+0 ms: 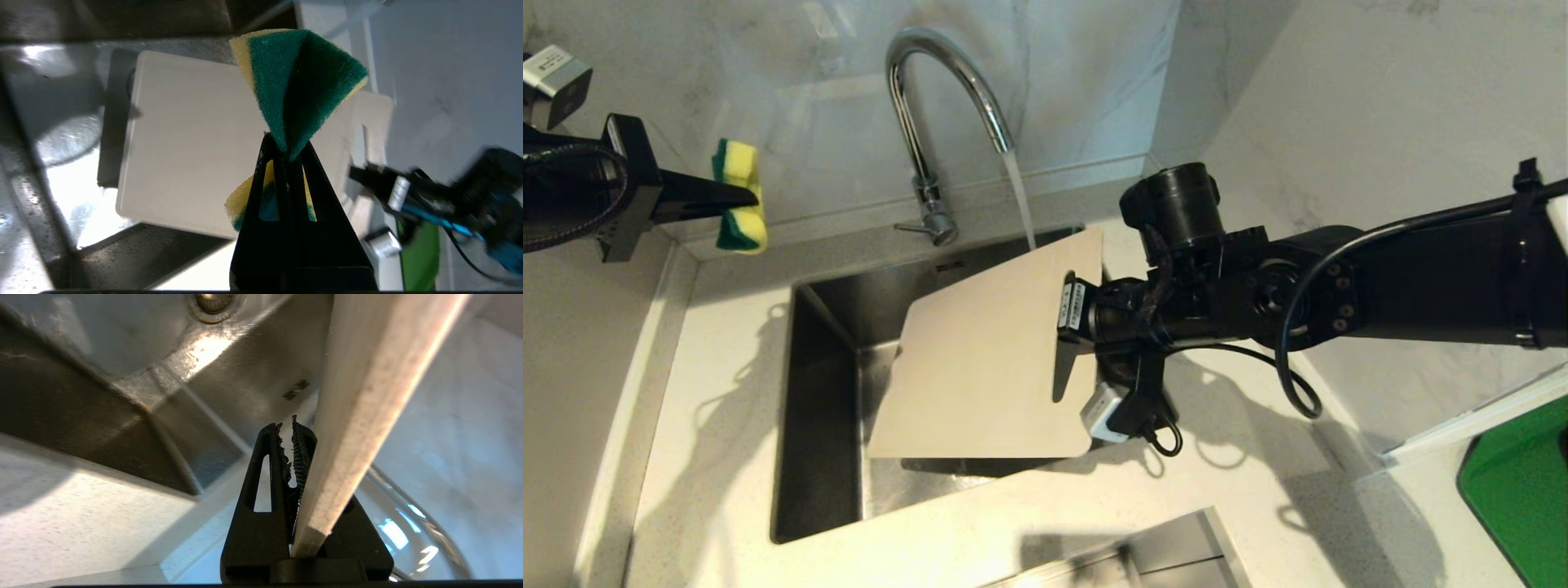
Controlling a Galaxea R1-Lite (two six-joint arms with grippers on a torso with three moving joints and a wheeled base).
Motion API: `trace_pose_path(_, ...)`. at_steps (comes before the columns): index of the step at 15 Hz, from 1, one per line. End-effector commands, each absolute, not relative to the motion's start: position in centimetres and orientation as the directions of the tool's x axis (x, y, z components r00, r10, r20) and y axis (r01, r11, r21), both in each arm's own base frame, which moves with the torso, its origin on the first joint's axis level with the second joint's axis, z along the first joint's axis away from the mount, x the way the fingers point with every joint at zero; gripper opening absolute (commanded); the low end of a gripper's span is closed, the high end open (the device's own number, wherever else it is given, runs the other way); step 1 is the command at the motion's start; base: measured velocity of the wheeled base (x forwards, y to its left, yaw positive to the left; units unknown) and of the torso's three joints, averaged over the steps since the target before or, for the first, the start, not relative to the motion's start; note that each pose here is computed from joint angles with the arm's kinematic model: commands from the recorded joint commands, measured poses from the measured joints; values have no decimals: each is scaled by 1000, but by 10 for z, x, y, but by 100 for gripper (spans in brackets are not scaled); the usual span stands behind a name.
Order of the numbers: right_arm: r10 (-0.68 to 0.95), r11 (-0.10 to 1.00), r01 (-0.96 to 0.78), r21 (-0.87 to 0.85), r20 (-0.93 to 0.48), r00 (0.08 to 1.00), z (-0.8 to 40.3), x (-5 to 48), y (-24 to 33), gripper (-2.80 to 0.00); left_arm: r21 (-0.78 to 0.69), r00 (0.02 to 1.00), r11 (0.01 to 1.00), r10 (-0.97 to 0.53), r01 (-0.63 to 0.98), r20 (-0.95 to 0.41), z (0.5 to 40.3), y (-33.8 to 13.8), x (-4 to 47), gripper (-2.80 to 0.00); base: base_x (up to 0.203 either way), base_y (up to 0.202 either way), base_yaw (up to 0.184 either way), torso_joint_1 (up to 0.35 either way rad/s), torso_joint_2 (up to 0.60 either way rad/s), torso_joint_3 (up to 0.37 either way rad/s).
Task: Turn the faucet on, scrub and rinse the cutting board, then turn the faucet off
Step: Scrub the cutting board underwater
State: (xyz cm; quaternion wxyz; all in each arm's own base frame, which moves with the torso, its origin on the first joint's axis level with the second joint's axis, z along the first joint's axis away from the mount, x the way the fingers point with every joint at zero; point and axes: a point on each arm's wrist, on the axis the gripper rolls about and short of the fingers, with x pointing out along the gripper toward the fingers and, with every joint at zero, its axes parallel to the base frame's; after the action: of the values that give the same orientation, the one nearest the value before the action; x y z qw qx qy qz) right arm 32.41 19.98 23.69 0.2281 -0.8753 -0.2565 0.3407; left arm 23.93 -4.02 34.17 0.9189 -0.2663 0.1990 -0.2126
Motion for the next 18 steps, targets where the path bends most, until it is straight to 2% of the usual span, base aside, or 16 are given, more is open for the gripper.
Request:
trace_pose_path(1, 595, -776, 295, -558, -490, 637, 229, 340, 202, -280, -583, 821, 757, -514, 296, -251, 343, -40, 238, -280, 0, 0, 0, 0, 0, 0)
trace_pose_path(18, 566, -781, 294, -552, -425, 706, 239, 401, 184, -280, -586, 815, 757, -516, 288, -265, 338, -41, 244, -280, 0, 0, 0, 0, 0, 0)
